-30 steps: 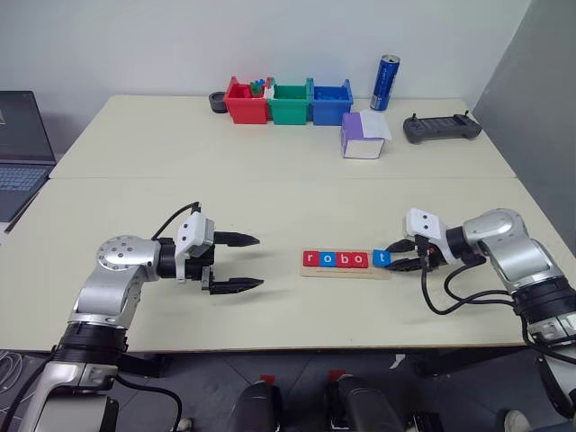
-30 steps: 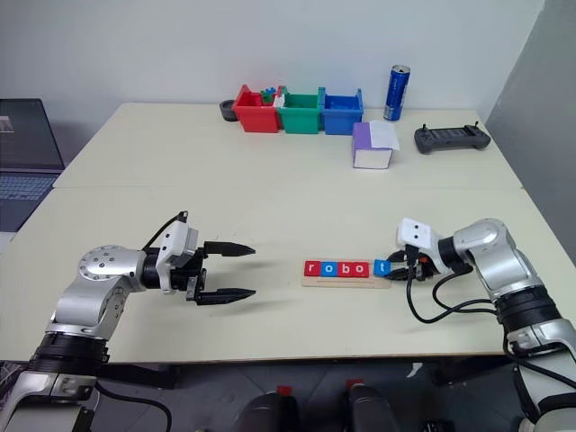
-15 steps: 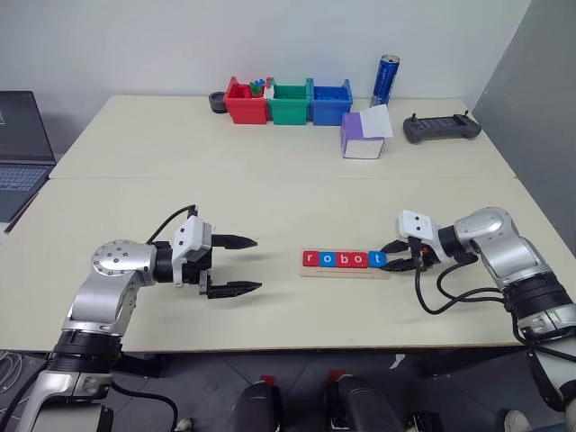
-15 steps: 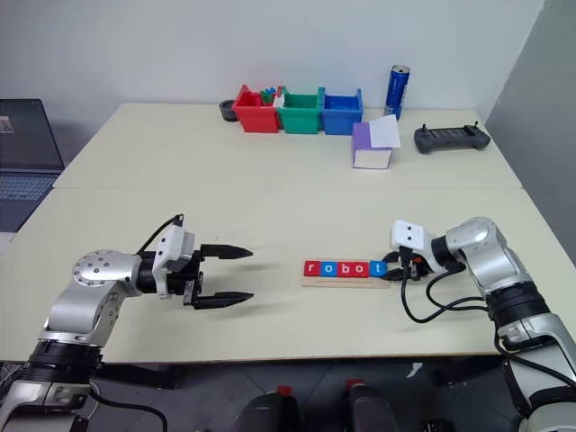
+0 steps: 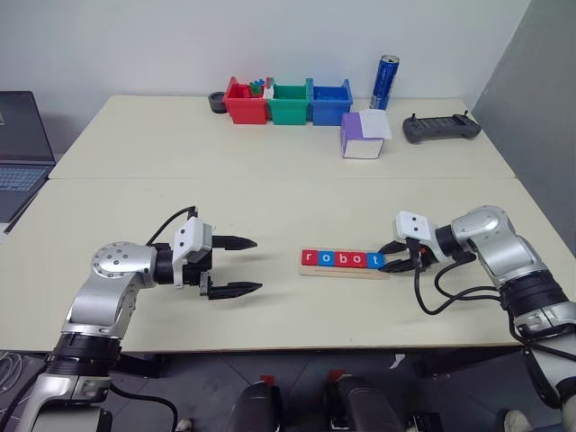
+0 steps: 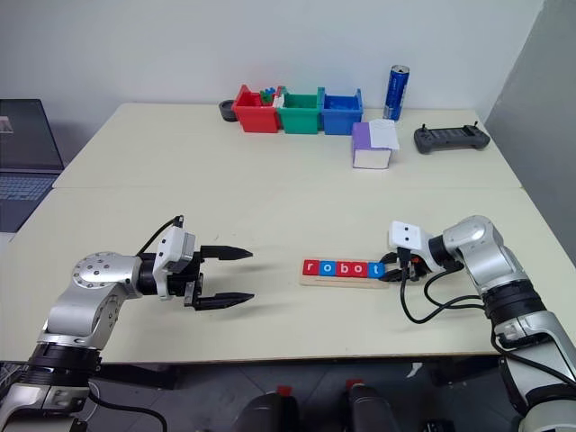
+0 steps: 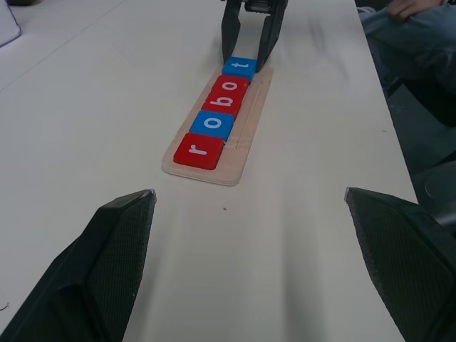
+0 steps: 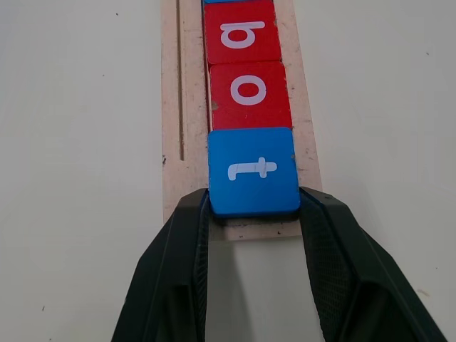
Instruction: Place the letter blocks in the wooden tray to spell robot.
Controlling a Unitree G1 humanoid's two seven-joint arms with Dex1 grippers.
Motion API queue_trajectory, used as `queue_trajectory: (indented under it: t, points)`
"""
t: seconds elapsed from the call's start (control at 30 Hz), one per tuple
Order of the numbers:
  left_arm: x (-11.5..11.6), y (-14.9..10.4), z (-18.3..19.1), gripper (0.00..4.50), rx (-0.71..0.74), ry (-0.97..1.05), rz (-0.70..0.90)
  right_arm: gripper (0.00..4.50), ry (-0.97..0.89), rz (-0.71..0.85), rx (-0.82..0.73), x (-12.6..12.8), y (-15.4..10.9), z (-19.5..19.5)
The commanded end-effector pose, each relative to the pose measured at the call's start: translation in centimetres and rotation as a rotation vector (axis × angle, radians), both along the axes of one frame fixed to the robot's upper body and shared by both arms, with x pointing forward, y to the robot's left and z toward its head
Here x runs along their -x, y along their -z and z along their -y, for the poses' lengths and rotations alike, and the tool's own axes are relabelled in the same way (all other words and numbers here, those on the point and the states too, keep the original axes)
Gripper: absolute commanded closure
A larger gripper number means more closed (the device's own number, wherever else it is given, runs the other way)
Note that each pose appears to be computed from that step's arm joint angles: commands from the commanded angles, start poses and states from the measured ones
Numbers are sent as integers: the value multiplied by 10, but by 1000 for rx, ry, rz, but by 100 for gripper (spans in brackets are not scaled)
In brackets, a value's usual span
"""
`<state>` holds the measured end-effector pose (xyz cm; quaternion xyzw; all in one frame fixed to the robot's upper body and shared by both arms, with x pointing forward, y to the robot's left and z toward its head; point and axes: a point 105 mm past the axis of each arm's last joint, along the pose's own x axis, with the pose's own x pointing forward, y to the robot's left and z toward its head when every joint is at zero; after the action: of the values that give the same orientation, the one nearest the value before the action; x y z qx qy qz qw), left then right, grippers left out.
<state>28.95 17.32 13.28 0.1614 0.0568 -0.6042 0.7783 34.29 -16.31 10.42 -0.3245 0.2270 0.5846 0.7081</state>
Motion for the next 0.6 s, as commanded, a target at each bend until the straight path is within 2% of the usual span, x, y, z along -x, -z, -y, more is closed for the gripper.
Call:
queue_trajectory:
  t: [0.03,0.07,0.33,0.37,0.6]
  points:
    - [0,-14,-2,0,7,0,49,304,-38,36,8,-2,-9,-5]
    - [0,-14,-2,0,6,0,49,304,-38,39,4,-2,-10,-6]
    - [-2,-13,0,0,12,7,45,23,-33,78,-39,-3,-24,-5]
    - [-2,-13,1,0,12,9,44,2,-34,88,-46,-2,-29,-5]
    - [-2,-13,2,0,14,16,44,2,22,121,-129,12,-67,12]
